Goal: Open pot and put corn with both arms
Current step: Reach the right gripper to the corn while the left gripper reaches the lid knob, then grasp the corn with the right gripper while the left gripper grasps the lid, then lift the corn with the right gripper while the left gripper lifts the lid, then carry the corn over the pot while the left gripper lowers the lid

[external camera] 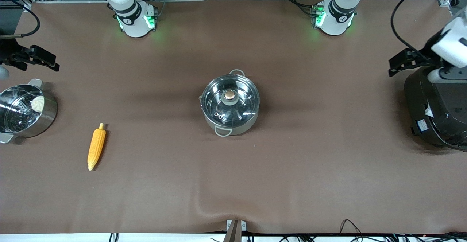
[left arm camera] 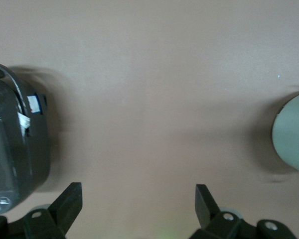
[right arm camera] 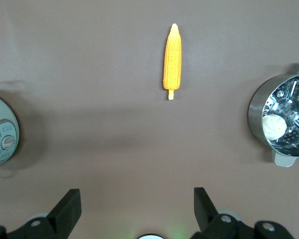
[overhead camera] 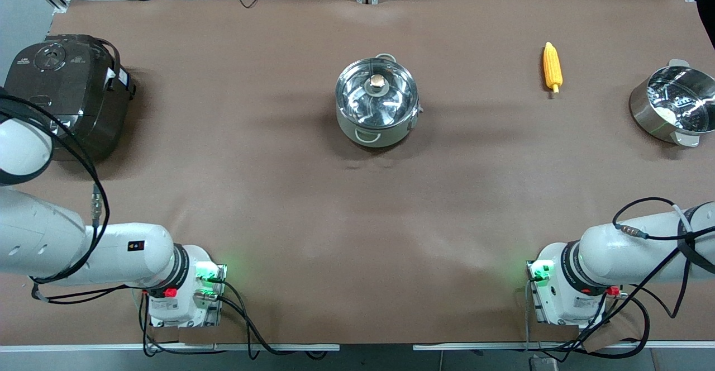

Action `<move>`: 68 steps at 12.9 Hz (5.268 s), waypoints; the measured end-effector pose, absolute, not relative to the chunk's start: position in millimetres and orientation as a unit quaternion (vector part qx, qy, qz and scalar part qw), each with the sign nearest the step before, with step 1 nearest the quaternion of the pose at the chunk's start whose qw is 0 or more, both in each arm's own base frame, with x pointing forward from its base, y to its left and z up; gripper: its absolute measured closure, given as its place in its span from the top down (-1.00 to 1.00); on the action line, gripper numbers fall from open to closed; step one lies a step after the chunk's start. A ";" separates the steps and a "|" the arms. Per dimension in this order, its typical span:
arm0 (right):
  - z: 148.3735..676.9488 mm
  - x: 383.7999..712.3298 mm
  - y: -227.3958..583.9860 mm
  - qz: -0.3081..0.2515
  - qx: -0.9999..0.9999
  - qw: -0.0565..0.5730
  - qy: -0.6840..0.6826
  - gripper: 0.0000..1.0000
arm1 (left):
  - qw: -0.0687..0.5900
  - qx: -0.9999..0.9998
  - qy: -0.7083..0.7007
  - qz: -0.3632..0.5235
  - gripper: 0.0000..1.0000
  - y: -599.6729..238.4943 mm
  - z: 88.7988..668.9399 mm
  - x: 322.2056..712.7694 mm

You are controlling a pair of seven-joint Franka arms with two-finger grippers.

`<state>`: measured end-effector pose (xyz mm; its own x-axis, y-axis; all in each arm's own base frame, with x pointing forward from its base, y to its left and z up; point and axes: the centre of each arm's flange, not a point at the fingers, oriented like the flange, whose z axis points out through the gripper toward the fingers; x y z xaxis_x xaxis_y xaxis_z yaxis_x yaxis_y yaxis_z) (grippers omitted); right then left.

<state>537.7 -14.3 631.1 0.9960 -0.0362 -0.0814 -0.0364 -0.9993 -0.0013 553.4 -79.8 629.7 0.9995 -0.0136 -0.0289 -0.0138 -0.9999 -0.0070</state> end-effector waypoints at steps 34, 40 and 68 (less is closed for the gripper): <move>194.5 651.5 -101.8 0.046 -0.998 -0.005 0.043 1.00 | 0.023 -0.961 -0.276 -0.002 0.73 -545.8 344.4 485.6; 174.1 655.5 -98.8 0.034 -0.999 -0.007 0.036 1.00 | 0.012 -0.961 -0.275 -0.008 -0.02 -550.3 349.9 486.4; 394.3 654.6 177.4 0.038 -0.968 0.002 -0.247 -0.91 | 0.029 -0.984 -0.170 0.035 -0.02 -140.3 288.1 570.2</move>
<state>654.6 177.4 394.3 0.8751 0.4783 -0.0730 0.4780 -0.8781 -0.0232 570.2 -140.3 288.1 0.9397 0.3367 -0.0591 0.3326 -0.9405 -0.0693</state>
